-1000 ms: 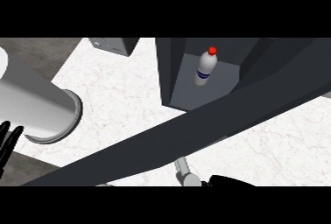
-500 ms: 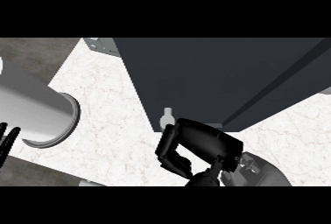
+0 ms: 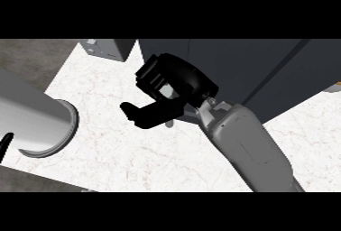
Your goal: Pick up the bottled water, place it into the cabinet and close the cabinet
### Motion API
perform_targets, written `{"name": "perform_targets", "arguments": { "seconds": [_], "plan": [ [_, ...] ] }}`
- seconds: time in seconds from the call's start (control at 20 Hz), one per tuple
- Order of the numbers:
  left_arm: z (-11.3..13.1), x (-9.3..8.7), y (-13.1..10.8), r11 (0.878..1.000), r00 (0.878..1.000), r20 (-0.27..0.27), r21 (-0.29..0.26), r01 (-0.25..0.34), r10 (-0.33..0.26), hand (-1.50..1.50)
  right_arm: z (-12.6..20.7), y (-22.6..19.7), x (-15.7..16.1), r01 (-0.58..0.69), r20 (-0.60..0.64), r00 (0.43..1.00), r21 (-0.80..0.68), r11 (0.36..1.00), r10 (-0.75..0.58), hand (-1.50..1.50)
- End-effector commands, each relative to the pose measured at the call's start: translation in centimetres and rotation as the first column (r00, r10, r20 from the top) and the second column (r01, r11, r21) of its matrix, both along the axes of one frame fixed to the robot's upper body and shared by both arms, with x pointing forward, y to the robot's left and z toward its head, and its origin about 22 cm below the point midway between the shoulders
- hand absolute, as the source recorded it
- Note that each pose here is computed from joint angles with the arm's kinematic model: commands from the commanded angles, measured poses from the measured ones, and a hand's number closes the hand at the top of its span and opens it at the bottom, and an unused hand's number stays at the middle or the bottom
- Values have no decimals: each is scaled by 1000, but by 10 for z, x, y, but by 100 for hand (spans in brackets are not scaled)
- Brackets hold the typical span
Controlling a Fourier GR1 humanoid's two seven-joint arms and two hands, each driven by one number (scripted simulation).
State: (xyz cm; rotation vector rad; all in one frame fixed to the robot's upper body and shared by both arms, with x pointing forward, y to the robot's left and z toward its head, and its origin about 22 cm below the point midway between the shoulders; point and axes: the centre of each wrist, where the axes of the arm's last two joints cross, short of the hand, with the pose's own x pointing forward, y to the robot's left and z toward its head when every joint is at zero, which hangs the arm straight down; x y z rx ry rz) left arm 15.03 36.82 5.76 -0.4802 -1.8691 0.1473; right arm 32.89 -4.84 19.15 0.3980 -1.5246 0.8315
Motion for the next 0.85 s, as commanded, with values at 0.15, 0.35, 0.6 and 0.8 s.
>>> {"name": "perform_targets", "arguments": {
  "seconds": [0.15,0.35,0.6,0.8],
  "plan": [
    [-2,-4,6,1000,1000,-6,-9,-3,3,-150,19,17,45,209,8,978,80,975,-210,150],
    [-3,-4,3,1000,1000,10,-24,-15,16,-150,19,19,52,284,-33,959,137,949,-282,150],
    [-2,-7,1,1000,1000,3,-22,-9,9,-150,11,16,55,345,-112,938,212,914,-328,-150],
    [-4,-9,5,1000,1000,1,-24,-18,18,-150,13,26,55,347,-101,938,216,913,-332,-150]
  ]
}}
